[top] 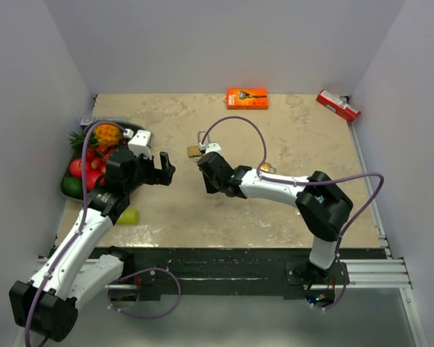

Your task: Unlock with the key

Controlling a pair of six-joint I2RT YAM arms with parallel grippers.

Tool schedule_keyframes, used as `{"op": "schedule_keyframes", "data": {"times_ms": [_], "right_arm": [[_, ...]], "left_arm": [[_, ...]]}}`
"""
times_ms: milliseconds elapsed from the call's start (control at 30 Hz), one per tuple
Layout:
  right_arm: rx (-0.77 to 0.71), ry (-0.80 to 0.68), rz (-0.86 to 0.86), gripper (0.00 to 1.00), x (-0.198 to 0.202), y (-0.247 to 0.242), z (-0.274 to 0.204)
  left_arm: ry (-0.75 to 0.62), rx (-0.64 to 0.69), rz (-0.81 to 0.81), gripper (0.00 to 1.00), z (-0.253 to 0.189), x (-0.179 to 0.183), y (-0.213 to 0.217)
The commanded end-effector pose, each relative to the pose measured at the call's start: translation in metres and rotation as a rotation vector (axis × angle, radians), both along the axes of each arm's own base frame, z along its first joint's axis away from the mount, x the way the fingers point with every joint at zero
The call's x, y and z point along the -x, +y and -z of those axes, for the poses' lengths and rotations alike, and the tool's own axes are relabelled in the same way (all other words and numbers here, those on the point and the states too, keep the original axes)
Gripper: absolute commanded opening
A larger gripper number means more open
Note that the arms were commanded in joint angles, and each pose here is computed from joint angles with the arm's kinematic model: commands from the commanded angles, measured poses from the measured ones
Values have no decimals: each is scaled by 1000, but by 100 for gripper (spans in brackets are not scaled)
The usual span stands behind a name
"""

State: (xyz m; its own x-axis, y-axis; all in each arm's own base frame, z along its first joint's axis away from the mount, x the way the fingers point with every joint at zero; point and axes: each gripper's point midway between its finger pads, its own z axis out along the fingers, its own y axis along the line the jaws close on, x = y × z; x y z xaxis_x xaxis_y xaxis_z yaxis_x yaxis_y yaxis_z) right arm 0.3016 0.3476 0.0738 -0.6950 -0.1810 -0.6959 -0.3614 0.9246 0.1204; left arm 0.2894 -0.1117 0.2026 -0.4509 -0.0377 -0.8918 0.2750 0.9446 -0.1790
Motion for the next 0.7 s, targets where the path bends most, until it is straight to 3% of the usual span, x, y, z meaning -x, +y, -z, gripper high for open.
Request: {"op": "schedule_keyframes", "data": {"times_ms": [0, 300, 400, 433, 533, 667], "right_arm": [[0, 2, 29, 11, -3, 0, 9], [-37, 108, 130, 14, -3, -38, 39], [-22, 125, 158, 23, -1, -53, 44], [-19, 126, 165, 33, 0, -58, 44], [1, 122, 176, 51, 2, -67, 43], [34, 80, 135, 60, 0, -73, 30]], "left_arm": [[-18, 18, 15, 99, -3, -5, -4], [5, 28, 53, 99, 3, -4, -12], [12, 29, 58, 99, 5, -5, -13], [15, 28, 58, 99, 6, -5, -13], [17, 28, 59, 99, 6, -5, -13], [18, 28, 63, 99, 7, -5, -14]]}}
